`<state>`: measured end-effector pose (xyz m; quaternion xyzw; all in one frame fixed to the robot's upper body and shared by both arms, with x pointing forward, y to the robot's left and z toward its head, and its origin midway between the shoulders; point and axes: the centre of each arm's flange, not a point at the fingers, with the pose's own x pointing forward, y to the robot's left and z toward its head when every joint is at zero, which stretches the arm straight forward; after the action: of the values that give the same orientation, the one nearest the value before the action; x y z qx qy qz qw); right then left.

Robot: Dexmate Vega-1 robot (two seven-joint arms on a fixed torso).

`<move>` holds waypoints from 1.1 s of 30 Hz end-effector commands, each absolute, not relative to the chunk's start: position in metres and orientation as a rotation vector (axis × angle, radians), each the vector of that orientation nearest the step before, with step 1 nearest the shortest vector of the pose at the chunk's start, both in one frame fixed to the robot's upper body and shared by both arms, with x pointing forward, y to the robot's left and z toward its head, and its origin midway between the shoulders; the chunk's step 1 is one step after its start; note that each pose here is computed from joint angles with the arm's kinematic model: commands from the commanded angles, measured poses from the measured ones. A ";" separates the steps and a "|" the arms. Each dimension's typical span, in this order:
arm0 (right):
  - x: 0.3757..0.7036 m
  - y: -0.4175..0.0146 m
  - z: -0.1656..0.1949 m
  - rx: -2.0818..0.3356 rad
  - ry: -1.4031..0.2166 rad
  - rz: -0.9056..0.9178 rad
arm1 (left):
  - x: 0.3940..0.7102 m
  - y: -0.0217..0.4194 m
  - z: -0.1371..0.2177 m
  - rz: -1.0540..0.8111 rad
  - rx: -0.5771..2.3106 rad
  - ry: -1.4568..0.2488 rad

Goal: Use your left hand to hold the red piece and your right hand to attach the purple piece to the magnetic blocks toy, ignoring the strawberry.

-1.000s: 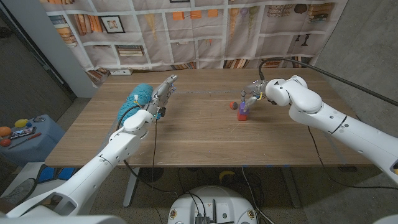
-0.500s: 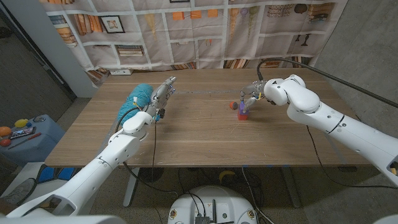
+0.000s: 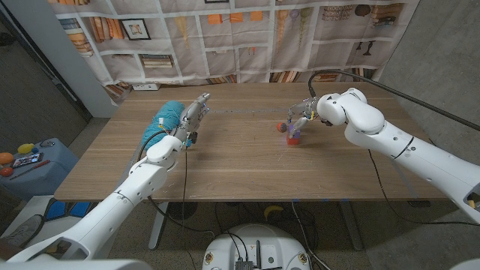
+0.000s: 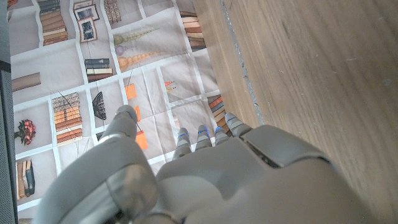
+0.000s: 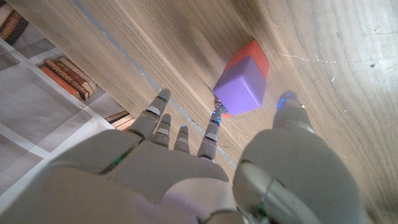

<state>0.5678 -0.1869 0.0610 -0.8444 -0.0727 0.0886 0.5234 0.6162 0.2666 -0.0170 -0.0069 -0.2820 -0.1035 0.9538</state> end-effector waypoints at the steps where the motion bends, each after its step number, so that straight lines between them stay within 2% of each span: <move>1: 0.568 -0.197 0.063 -1.942 -0.213 0.257 | 0.619 0.269 -0.019 -0.215 -0.022 -0.580; 9: 0.567 -0.210 0.066 -1.834 -0.241 0.287 | 0.621 0.271 -0.017 -0.211 -0.011 -0.603; 16: 0.571 -0.229 0.066 -1.620 -0.327 0.320 | 0.624 0.273 -0.012 -0.224 0.015 -0.604; 33: 0.585 -0.258 0.068 -1.307 -0.430 0.254 | 0.629 0.280 -0.008 -0.205 0.029 -0.645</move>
<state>0.5760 -0.2372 0.0646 -0.6776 -0.1633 0.1358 0.7041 0.6261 0.2761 -0.0105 0.0135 -0.3006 -0.1067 0.9477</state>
